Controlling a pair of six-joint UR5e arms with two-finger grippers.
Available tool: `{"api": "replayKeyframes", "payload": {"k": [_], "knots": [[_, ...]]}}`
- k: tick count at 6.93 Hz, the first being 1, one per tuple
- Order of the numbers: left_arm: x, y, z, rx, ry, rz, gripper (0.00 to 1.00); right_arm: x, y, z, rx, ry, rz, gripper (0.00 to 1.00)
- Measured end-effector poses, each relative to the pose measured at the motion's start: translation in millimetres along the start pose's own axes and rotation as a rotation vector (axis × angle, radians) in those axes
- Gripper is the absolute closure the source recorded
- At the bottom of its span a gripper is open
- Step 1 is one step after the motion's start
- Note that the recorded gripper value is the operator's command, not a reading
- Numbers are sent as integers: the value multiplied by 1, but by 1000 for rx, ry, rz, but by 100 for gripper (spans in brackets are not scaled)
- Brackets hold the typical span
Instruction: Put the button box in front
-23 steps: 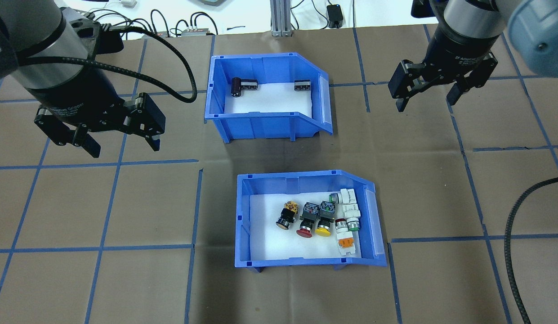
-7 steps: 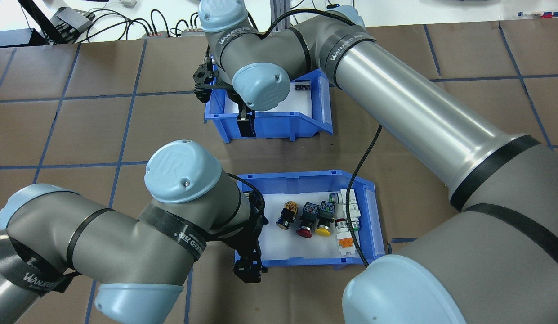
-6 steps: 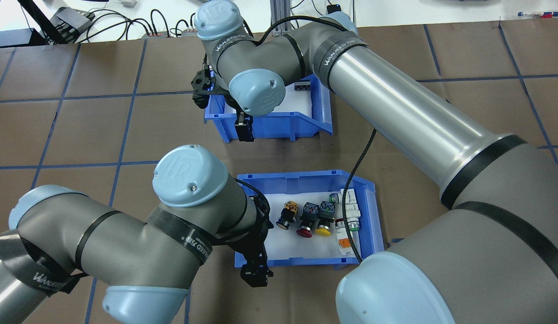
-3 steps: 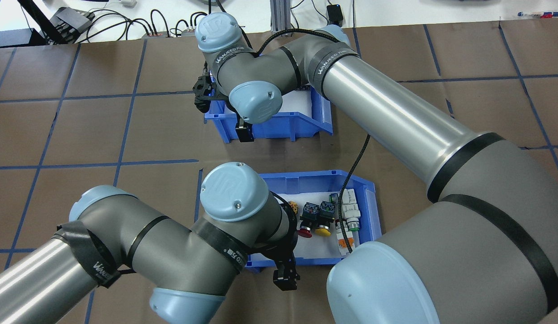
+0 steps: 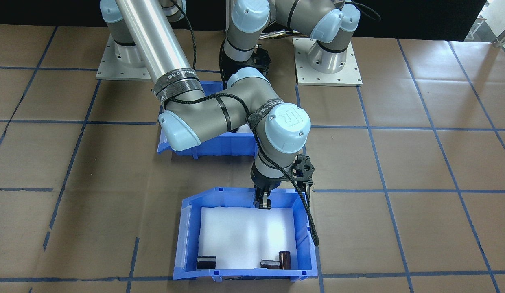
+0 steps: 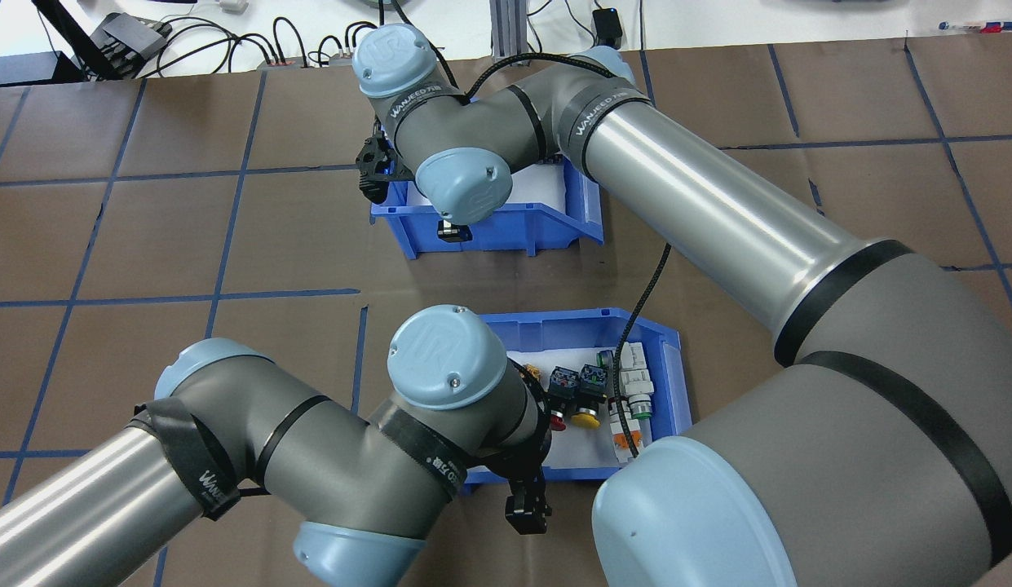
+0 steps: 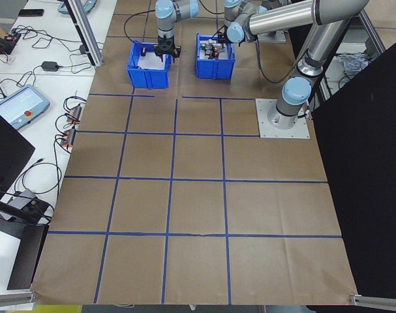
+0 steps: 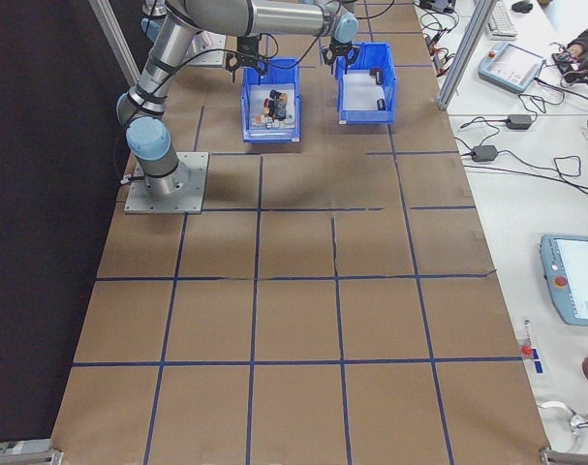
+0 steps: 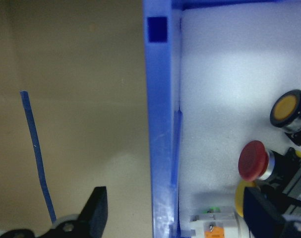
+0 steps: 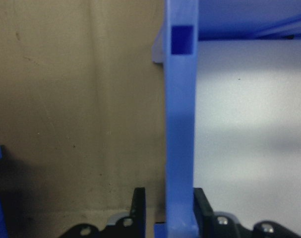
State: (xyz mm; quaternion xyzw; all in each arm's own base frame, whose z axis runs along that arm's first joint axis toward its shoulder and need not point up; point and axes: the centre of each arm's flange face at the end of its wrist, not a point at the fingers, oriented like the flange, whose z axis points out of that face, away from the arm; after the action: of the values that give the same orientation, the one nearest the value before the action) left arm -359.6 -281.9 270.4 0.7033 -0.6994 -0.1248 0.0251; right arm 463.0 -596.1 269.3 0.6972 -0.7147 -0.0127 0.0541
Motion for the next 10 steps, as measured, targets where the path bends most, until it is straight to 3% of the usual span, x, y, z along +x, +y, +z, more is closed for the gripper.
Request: {"api": "replayKeyframes", "payload": {"k": [1,3,4,5,7,9,10], "knots": [[2,0,6,7,-10,-2,31,2,2,-5,1,10,-4,96],[4,-1,12,18,-19,-5,66,13,24,-29,-5,42,-35,98],[5,-1,12,20,-17,-6,94,22,48,-46,-4,57,-40,98],[6,0,11,13,-7,-6,100,37,81,-61,-3,68,-35,98],[11,2,-4,-27,64,18,100,62,167,-78,-13,71,-6,98],[25,-18,-34,18,157,68,100,61,276,-90,-30,53,-12,98],[36,-38,-53,41,183,83,100,50,330,-94,-37,43,-21,98]]}}
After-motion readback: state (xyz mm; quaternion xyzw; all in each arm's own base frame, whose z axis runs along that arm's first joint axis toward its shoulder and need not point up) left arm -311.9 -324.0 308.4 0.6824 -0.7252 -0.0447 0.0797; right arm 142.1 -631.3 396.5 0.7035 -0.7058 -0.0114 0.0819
